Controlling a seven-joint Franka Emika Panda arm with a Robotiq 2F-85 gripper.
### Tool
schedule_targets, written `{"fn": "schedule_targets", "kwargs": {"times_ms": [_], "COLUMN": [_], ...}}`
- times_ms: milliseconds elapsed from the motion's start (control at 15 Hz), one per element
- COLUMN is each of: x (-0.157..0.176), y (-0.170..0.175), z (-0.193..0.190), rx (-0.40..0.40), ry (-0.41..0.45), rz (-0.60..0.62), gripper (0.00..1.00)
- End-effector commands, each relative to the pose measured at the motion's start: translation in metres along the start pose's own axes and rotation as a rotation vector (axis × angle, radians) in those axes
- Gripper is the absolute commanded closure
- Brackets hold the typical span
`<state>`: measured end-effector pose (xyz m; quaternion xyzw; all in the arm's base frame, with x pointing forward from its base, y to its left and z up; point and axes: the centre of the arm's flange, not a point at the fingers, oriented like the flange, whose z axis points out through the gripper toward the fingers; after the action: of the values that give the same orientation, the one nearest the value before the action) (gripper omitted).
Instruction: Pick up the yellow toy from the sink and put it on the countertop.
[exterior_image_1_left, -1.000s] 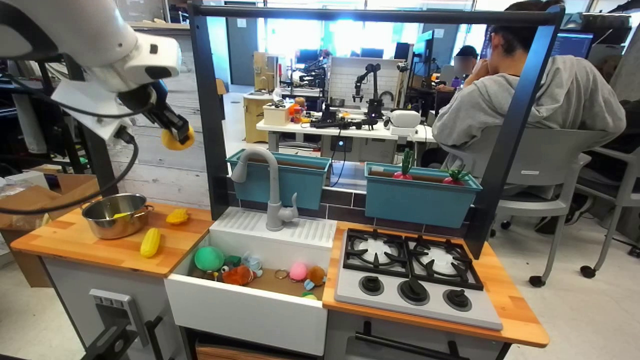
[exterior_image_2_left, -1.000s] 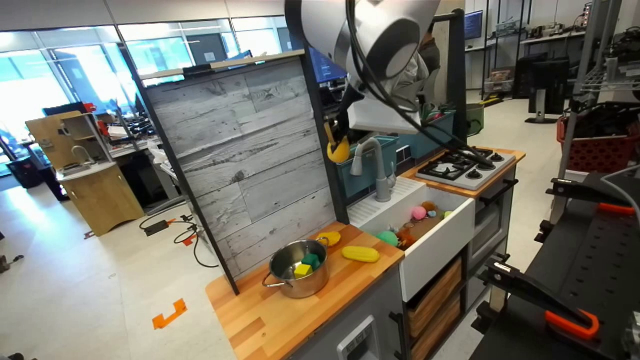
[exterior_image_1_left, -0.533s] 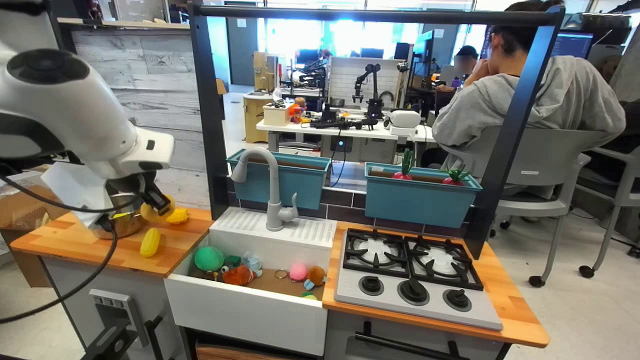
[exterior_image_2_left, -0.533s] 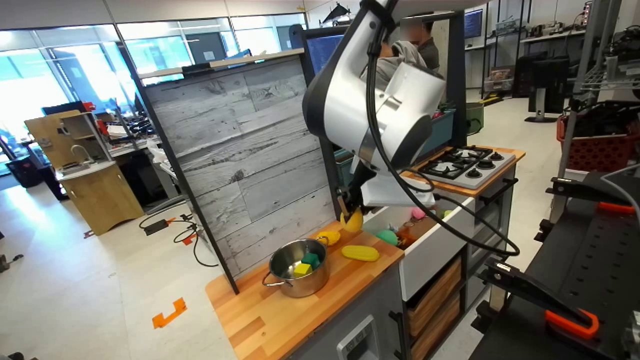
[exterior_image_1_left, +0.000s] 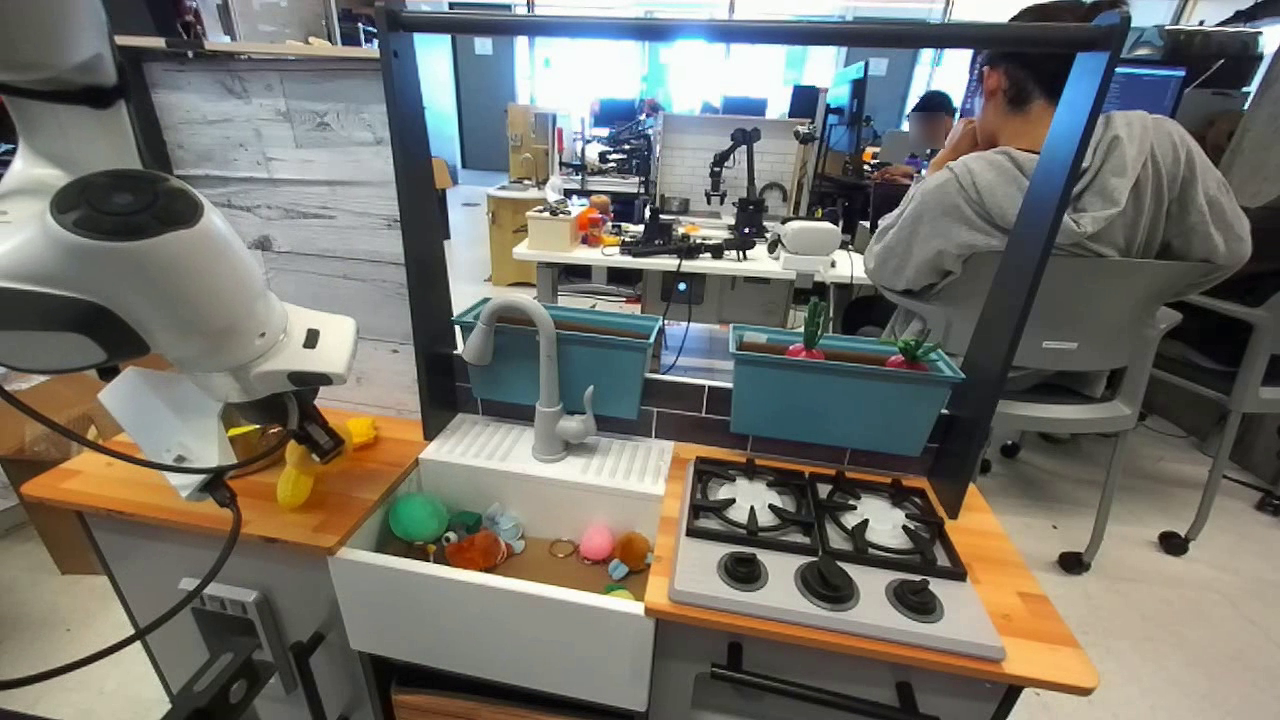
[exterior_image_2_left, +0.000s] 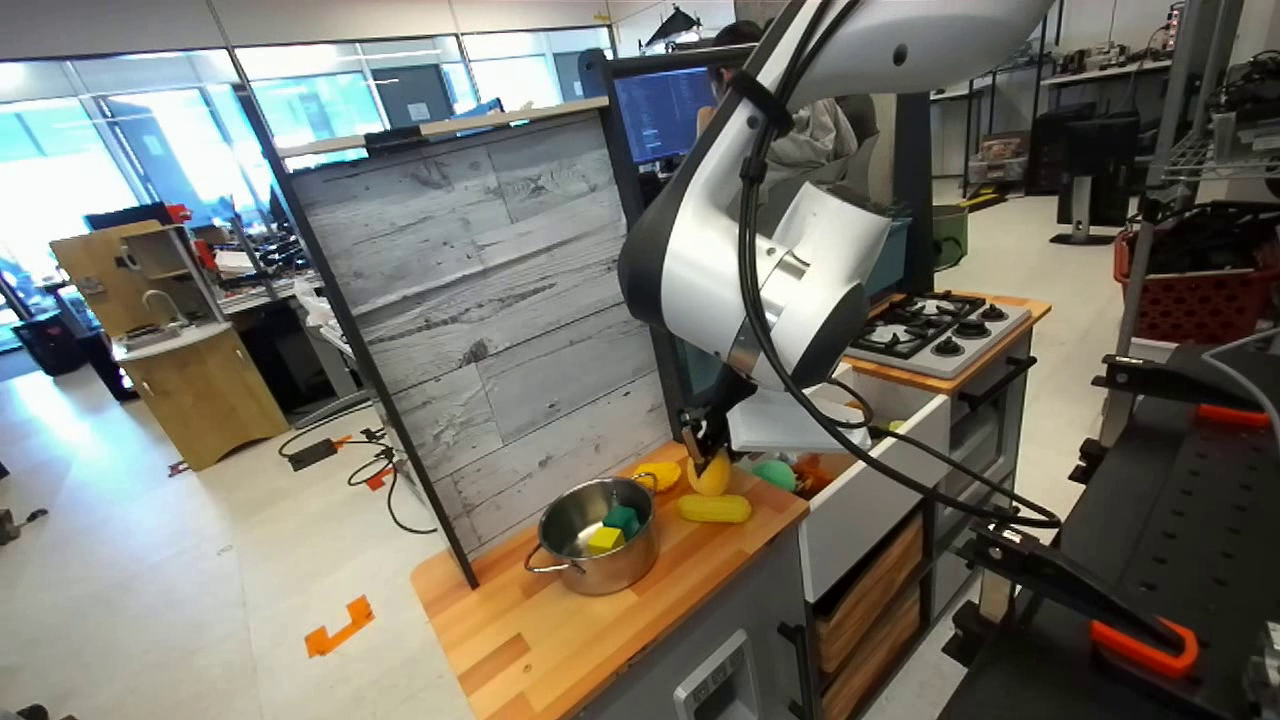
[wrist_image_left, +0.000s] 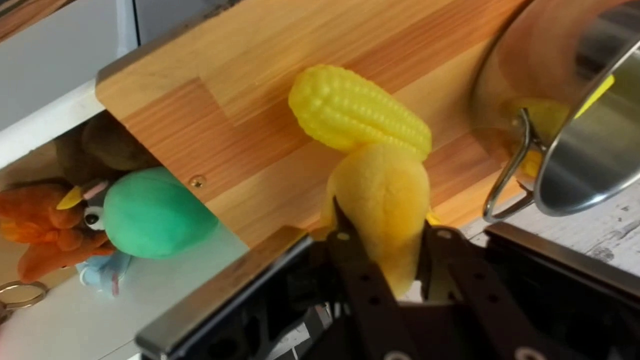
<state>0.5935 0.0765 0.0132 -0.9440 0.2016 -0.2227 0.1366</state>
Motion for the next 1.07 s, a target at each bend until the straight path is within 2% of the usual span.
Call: {"fn": "schedule_targets", "kwargs": {"times_ms": [0, 67, 133, 200, 333, 667, 733, 800, 933, 1000], "x": [-0.012, -0.013, -0.014, -0.016, -0.019, -0.02, -0.012, -0.013, -0.013, -0.013], "y": [0.005, 0.005, 0.006, 0.007, 0.01, 0.014, 0.014, 0.014, 0.014, 0.015], "z": [0.008, 0.009, 0.012, 0.014, 0.017, 0.018, 0.018, 0.02, 0.021, 0.021], "rx": [-0.064, -0.065, -0.067, -0.076, -0.095, -0.115, -0.034, -0.02, -0.011, -0.011], "ry": [0.089, 0.087, 0.08, 0.078, 0.076, 0.084, -0.011, -0.028, -0.039, -0.039], "rz": [0.007, 0.006, 0.009, 0.007, -0.002, -0.012, -0.014, -0.014, -0.012, -0.012], "gripper": [0.94, 0.94, 0.78, 0.5, 0.42, 0.05, 0.01, 0.15, 0.02, 0.01]}}
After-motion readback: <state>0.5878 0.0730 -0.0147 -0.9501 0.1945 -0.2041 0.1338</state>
